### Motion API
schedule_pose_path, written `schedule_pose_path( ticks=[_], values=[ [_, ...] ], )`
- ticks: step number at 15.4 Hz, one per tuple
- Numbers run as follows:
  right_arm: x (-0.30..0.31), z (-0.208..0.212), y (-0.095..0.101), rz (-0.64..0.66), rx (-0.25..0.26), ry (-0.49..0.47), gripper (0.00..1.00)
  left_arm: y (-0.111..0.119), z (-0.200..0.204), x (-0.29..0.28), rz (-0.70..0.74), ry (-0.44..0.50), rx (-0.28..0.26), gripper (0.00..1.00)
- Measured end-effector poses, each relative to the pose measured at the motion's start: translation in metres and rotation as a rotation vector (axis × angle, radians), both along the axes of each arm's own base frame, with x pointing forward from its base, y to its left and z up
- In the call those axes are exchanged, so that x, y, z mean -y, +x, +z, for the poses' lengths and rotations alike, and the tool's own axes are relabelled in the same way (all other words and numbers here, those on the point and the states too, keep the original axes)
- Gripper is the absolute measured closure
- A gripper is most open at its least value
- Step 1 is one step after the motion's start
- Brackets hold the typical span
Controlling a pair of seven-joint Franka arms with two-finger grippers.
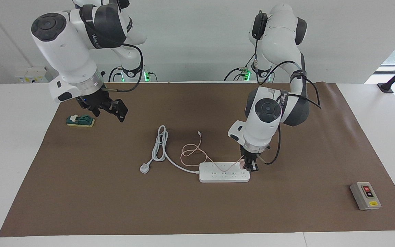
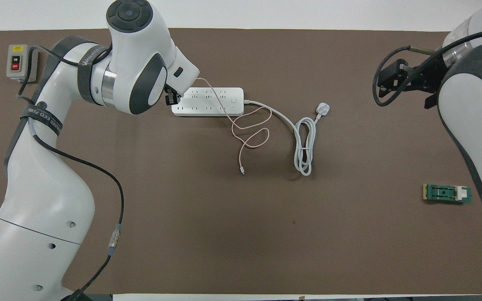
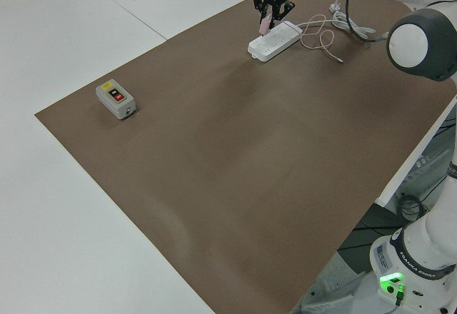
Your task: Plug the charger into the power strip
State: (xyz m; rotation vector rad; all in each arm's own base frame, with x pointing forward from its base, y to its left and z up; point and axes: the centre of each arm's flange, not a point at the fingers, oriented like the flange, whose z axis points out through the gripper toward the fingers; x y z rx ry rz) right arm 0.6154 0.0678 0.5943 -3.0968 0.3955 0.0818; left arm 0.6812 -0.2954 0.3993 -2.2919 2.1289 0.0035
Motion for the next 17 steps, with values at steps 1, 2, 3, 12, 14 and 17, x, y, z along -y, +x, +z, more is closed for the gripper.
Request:
schedule_pose_path(
  ticks=[1, 2, 3, 12, 14, 17],
  values=[
    [0.001, 0.005, -0.007, 0.011, 0.002, -0.003, 0.0, 0.002, 0.0, -0.004, 0.007, 0.0, -0.003, 0.68],
    [0.001, 0.008, -0.016, 0.02, 0.001, -0.005, 0.0, 0.002, -0.001, -0.005, 0.009, 0.0, -0.005, 0.68],
    [0.001, 0.01, -0.023, 0.035, -0.001, -0.005, 0.0, 0.002, -0.002, -0.004, 0.007, -0.001, -0.006, 0.68],
    [0.02, -0.013, -0.069, 0.231, -0.063, 0.005, 0.0, -0.002, -0.026, 0.005, 0.0, -0.033, 0.023, 0.68],
    [0.024, -0.015, -0.072, 0.241, -0.061, 0.006, 0.0, -0.002, -0.03, 0.002, 0.006, -0.036, 0.022, 0.68],
    [0.031, -0.022, -0.076, 0.242, -0.067, 0.008, 0.0, 0.0, -0.026, -0.004, 0.033, -0.074, 0.014, 0.68]
  ],
)
